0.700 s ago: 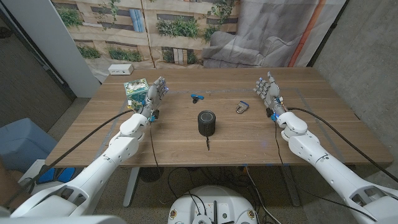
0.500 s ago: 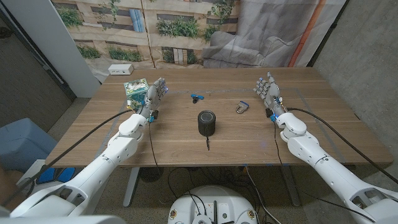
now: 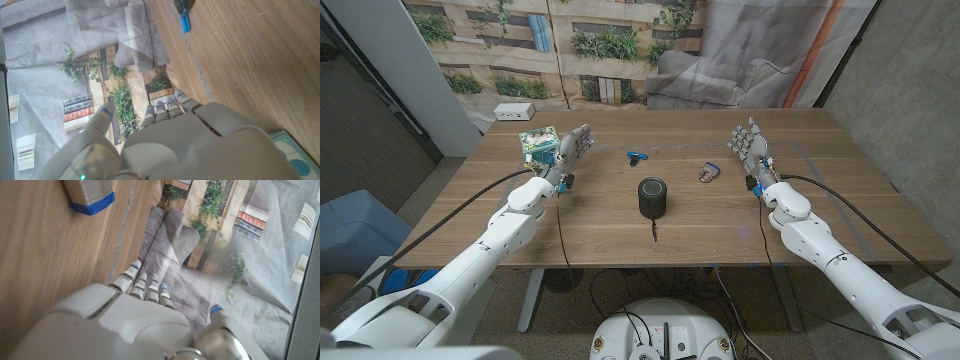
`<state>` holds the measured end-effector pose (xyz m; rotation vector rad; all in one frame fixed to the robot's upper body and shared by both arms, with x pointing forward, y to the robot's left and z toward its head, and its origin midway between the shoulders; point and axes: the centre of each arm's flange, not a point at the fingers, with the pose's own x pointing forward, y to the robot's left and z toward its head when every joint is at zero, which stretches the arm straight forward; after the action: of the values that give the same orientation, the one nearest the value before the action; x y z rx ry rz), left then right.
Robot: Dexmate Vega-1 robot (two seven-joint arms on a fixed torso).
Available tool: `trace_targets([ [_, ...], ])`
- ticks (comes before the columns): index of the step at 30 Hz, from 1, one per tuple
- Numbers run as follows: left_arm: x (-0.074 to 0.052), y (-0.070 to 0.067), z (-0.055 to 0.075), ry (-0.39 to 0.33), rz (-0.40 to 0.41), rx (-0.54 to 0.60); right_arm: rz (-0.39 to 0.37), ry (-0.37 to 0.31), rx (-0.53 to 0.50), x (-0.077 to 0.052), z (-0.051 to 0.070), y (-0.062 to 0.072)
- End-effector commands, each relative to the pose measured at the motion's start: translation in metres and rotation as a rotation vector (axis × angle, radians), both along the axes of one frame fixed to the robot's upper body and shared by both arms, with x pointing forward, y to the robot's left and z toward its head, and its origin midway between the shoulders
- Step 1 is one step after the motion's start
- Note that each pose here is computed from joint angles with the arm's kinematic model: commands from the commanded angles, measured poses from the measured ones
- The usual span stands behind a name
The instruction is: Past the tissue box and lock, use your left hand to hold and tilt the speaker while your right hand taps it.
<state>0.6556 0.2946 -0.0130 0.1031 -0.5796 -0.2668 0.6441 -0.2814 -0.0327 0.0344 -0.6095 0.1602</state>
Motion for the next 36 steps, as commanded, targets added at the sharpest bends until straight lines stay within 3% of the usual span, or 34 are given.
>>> trace_targets([
  [1,-0.002,-0.002,0.019,-0.004,-0.033,0.123,-0.026,-0.004,0.004,-0.001,-0.003,-0.003],
  [13,-0.012,-0.006,0.029,-0.036,-0.054,0.199,-0.042,-0.019,-0.006,-0.001,0.002,-0.009],
  [36,-0.027,-0.013,0.017,-0.044,-0.176,0.304,-0.082,-0.018,-0.017,-0.005,-0.009,-0.013],
])
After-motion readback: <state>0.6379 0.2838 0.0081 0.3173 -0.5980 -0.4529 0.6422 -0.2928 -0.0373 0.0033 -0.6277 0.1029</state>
